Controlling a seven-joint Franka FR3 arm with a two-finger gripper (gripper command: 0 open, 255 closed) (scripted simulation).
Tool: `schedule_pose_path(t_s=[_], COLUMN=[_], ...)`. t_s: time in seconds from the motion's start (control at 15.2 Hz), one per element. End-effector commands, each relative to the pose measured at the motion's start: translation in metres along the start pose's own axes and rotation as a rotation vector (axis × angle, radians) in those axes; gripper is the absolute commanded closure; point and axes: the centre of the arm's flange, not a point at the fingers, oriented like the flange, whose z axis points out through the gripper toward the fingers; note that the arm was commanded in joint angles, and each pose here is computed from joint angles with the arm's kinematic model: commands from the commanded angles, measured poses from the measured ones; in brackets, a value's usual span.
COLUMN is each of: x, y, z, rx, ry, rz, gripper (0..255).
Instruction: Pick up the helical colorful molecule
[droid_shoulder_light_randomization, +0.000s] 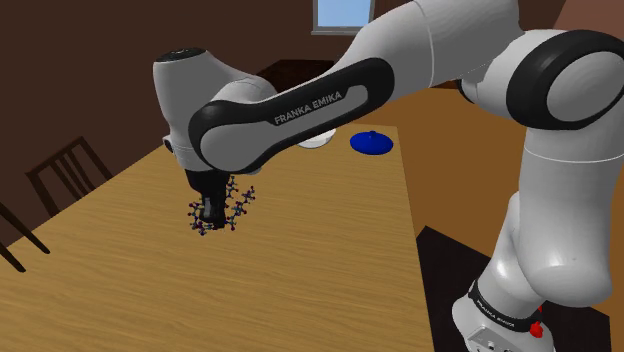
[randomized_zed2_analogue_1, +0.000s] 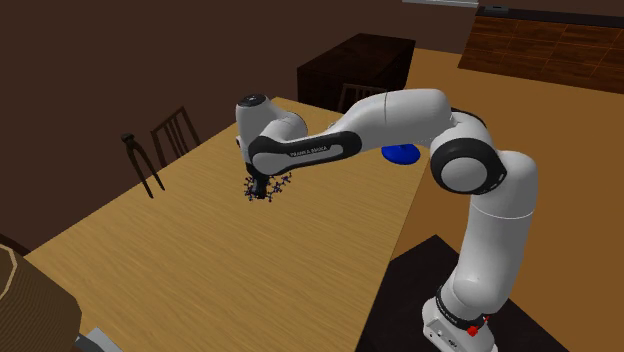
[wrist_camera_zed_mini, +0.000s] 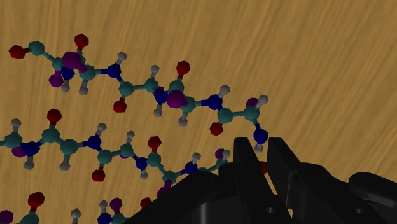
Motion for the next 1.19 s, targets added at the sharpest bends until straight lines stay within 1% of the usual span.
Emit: schedule_pose_path(t_s=[0.0, 0.33, 1.12], x=[0.0, -0.001, 0.004], y=[0.0, 0.0, 0.004], z=[0.0, 0.001, -0.062], rx=[0.0, 0.0, 0.0], ry=[0.0, -0.001, -0.001], rz=[0.0, 0.0, 0.0], gripper=[255, 255, 255])
